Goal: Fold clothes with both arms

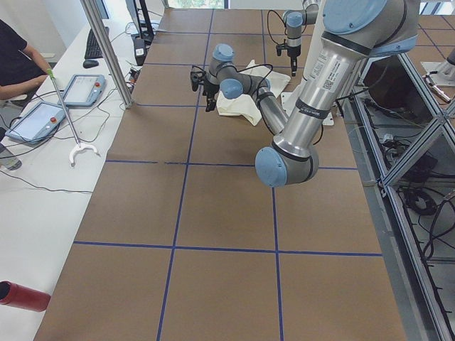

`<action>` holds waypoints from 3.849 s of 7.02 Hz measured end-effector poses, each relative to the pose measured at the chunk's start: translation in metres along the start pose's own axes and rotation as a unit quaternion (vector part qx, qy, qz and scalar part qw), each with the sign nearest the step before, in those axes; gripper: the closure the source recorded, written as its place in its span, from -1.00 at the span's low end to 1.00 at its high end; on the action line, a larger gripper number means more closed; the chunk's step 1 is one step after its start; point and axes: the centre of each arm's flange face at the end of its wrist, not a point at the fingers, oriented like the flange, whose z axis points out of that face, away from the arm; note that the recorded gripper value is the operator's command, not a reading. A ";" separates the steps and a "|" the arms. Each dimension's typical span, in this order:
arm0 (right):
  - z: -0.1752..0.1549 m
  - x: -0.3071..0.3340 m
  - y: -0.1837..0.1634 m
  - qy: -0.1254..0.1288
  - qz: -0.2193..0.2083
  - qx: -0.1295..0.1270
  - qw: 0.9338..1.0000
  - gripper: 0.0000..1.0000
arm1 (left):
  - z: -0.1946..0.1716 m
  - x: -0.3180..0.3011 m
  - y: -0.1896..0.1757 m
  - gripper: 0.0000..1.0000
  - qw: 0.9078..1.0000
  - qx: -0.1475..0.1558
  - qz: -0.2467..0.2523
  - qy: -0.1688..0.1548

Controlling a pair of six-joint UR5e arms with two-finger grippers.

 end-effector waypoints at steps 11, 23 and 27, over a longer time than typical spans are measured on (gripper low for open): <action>-0.097 -0.041 -0.114 -0.106 0.075 0.103 0.986 -1.00 | 0.065 -0.024 0.230 -0.35 0.989 -0.122 -0.072 -0.049; -0.093 -0.037 -0.122 -0.098 0.079 0.110 0.986 -1.00 | 0.079 -0.023 0.205 -0.14 0.992 -0.094 -0.070 -0.041; -0.094 -0.036 -0.125 -0.098 0.081 0.111 0.986 -1.00 | 0.089 -0.024 0.206 0.70 0.992 -0.093 -0.070 -0.049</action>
